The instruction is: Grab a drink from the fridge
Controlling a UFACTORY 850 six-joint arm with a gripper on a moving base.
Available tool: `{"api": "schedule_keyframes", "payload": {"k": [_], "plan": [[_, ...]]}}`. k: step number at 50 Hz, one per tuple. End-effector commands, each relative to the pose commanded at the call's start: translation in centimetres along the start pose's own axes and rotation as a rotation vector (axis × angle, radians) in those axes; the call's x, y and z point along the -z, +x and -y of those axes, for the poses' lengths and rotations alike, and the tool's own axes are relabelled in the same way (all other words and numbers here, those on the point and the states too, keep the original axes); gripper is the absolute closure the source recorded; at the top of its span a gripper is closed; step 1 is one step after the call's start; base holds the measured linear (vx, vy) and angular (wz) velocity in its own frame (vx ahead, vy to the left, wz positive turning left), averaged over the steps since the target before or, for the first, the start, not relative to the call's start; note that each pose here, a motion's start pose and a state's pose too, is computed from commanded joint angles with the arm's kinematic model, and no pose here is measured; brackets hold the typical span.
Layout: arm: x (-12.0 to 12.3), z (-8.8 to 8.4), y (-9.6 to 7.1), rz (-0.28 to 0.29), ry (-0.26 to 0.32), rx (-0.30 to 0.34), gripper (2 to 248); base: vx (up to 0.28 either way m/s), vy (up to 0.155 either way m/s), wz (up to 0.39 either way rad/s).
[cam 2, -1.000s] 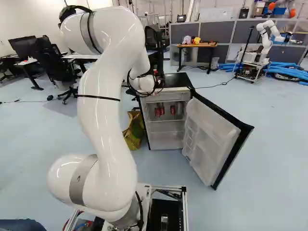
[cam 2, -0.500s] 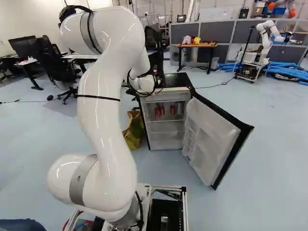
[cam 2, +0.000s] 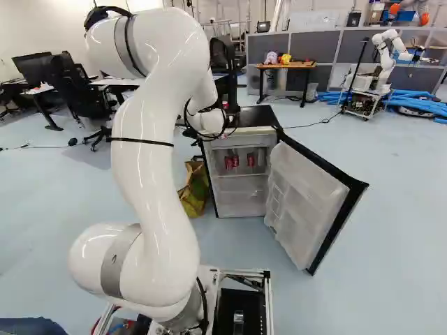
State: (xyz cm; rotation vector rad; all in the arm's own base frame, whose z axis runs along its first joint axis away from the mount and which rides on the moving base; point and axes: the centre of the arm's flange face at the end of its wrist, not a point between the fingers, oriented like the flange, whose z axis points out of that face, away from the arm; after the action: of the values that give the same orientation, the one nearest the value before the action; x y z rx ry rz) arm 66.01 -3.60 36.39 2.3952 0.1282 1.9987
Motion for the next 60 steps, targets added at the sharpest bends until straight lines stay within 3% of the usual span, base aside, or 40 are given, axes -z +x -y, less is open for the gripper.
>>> {"api": "schedule_keyframes", "payload": {"k": [31, 45, 60], "plan": [[6.1, 0.6, -0.1, 0.046, 0.002, -0.005, 3, 0.0, 0.0, 0.0], [9.3, 0.0, 0.7, 0.059, -0.012, -0.008, 3, 0.0, 0.0, 0.0], [12.6, -1.3, 1.4, 0.119, -0.048, -0.021, 3, 0.0, 0.0, 0.0]]}}
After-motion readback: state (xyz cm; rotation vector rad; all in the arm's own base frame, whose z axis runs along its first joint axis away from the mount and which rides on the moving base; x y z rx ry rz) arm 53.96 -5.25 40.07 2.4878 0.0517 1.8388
